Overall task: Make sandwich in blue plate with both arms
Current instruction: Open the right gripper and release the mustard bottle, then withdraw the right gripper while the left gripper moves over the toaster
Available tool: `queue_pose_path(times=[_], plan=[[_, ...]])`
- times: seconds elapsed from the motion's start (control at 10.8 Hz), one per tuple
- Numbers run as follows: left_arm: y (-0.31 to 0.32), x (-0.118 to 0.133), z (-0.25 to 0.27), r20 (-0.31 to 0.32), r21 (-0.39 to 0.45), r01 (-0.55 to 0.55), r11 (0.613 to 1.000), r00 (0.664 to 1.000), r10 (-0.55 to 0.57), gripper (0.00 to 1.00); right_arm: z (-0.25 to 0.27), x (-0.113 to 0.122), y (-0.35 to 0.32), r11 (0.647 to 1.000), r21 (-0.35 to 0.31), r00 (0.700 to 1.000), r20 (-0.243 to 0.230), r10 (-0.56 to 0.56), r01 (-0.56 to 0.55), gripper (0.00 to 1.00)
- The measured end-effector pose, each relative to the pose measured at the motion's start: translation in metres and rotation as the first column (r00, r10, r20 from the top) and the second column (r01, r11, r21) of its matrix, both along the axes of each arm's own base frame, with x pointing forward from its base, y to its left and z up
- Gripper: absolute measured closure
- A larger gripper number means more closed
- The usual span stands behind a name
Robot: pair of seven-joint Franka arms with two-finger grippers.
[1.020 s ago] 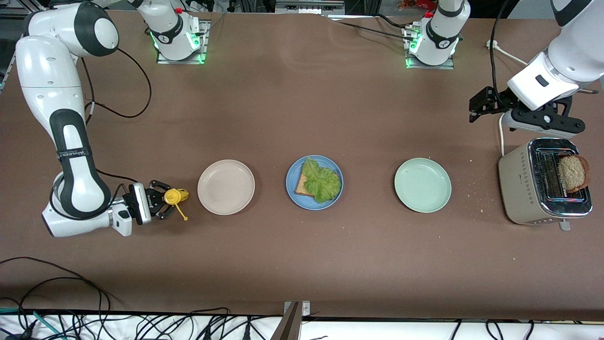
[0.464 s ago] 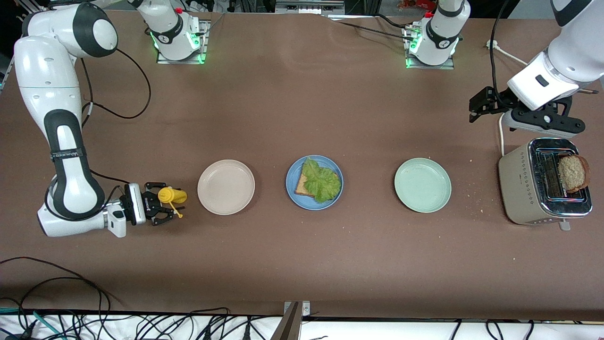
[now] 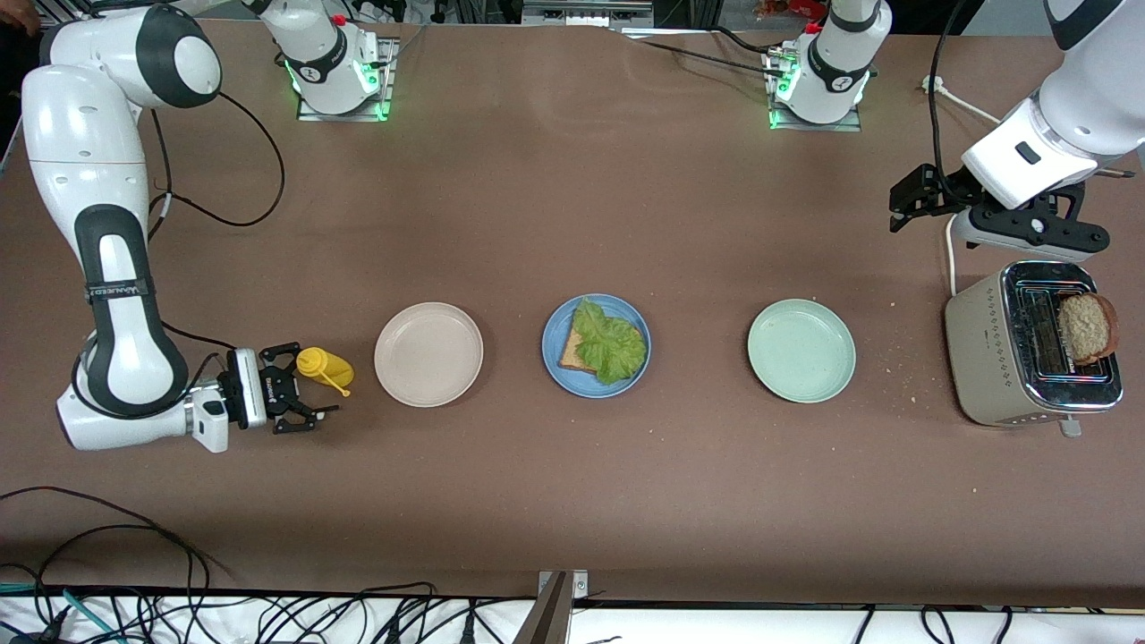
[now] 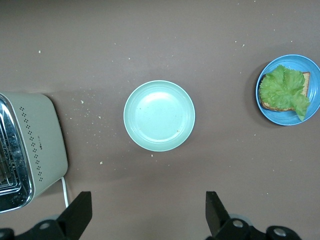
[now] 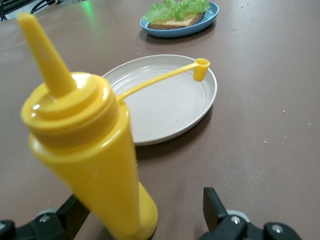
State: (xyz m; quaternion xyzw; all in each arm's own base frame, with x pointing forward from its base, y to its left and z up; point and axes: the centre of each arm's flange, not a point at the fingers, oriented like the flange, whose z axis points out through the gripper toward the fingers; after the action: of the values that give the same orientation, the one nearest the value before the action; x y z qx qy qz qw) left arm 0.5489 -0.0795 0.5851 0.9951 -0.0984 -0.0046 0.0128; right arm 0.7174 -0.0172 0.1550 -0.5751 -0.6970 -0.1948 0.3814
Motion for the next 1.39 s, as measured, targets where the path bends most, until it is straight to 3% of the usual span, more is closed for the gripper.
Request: queue_pose_path(times=[0.56, 1.11, 1.21, 1.39], plan=[[0.001, 0.0, 0.0, 0.0, 0.0, -0.002, 1.0, 1.0, 0.002, 0.0, 0.026, 0.001, -0.033, 0.993, -0.109, 0.997, 0.048, 0.056, -0.05, 0.0], [0.012, -0.001, -0.003, -0.029, 0.02, -0.016, 1.0, 0.999, 0.016, 0.0, 0.101, 0.005, -0.069, 0.973, -0.225, 0.993, 0.102, 0.063, -0.039, 0.0], [0.014, -0.001, -0.004, -0.028, 0.03, -0.017, 0.999, 0.999, 0.018, 0.0, 0.117, 0.005, -0.074, 0.965, -0.262, 0.994, 0.101, 0.048, -0.02, 0.0], [0.027, 0.002, -0.005, -0.027, 0.052, -0.034, 0.998, 0.999, 0.035, 0.0, 0.152, 0.003, -0.077, 0.932, -0.356, 0.997, 0.054, -0.054, 0.07, 0.0]])
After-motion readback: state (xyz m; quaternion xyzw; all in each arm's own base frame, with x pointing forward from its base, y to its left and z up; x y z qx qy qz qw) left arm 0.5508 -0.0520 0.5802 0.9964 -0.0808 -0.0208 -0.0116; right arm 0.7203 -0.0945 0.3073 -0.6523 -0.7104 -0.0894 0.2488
